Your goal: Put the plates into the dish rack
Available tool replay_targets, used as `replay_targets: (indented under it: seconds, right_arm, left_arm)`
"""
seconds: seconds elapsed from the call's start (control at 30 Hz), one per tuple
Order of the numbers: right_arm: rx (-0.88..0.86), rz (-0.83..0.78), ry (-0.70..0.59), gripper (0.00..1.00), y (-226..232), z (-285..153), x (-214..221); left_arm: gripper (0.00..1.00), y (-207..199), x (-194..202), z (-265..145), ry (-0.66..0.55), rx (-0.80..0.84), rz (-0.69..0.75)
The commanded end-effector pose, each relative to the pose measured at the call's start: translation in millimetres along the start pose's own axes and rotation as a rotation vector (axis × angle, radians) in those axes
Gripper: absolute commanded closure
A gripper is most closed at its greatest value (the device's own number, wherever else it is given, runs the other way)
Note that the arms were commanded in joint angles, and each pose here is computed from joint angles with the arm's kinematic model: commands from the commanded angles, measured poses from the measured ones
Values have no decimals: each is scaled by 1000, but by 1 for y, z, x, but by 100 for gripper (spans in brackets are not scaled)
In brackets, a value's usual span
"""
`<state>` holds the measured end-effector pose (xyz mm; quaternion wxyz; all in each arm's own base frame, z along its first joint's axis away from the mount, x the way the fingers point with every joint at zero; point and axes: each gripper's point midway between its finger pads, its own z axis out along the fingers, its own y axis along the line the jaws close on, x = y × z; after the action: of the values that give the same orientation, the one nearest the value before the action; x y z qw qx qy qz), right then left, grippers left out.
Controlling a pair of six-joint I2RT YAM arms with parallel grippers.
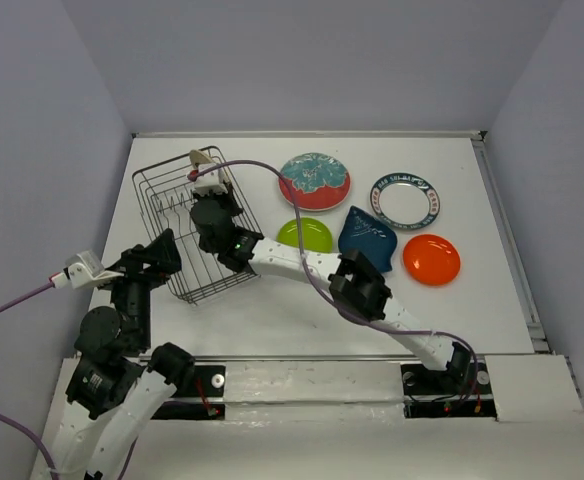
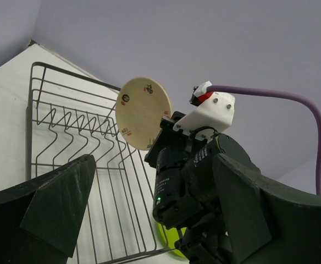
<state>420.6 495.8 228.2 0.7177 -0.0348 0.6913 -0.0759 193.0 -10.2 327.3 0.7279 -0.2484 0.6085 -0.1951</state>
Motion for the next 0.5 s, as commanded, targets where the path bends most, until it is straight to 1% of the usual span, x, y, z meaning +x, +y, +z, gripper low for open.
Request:
replay_targets:
  seconds: [0.0,0.2,0.3,0.47]
  right_arm:
    - [-167,398,24,93,10,-17,-63]
    - [-84,356,22,93,9,-10,-48]
    - [-46,349,2,93,4,-7,-57]
    - [61,358,-82,93,-12,-2,-70]
  left_arm:
    - [1,-7,-16,2,-49,3,-33]
    - [1,-7,-15,2,-46,6,-33]
    - [1,-8,-15,2,-43,8,-32]
    - [1,-8,-13,3,-39,8,-28]
